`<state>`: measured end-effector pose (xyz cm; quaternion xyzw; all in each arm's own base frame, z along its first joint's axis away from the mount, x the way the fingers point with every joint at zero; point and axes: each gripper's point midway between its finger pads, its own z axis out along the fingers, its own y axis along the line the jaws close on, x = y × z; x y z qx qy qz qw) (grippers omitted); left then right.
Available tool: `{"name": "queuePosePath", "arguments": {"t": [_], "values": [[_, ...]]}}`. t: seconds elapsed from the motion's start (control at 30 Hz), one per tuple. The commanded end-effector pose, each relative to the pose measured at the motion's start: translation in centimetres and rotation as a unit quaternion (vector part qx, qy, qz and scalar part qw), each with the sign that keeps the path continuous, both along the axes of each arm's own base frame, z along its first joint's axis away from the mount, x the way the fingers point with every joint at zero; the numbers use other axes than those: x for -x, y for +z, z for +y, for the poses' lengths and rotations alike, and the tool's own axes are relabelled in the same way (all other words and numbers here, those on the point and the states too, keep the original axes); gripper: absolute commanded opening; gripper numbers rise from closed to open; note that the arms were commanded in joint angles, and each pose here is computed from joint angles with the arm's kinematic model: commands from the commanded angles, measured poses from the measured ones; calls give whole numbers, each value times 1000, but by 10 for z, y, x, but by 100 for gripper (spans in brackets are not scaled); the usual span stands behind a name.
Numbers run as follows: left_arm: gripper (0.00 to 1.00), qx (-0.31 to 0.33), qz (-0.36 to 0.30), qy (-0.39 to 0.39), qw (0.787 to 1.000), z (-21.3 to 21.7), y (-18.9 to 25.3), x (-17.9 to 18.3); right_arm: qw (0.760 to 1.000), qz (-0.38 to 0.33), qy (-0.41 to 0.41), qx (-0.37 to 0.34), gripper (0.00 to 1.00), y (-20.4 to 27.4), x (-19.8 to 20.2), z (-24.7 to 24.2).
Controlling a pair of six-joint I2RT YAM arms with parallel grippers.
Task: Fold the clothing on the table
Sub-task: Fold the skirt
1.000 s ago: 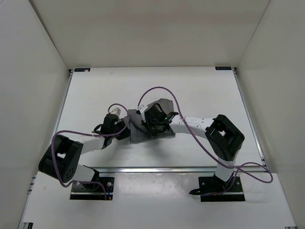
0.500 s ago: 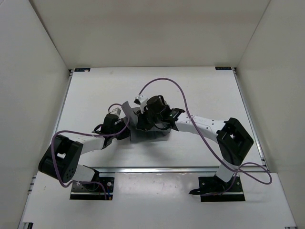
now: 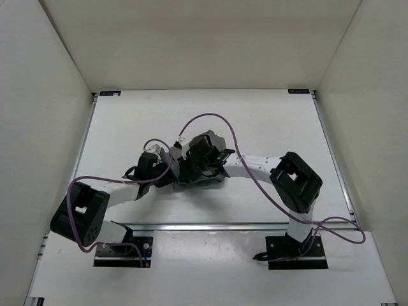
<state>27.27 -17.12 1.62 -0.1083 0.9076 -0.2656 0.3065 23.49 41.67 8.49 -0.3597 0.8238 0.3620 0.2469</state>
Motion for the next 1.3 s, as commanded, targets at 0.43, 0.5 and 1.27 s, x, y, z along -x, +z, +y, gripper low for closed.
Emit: {"name": "queuePosePath", "arguments": {"t": [0.43, 0.5, 1.27], "values": [[39, 9, -85, 60, 995, 49, 86, -9, 998, -45, 10, -33, 36, 19, -9, 12], [40, 14, -99, 68, 993, 52, 97, -8, 994, -82, 12, -76, 41, 60, -4, 10], [98, 95, -123, -91, 984, -7, 131, 19, 943, -171, -265, -106, 58, 105, -49, -204]]}}
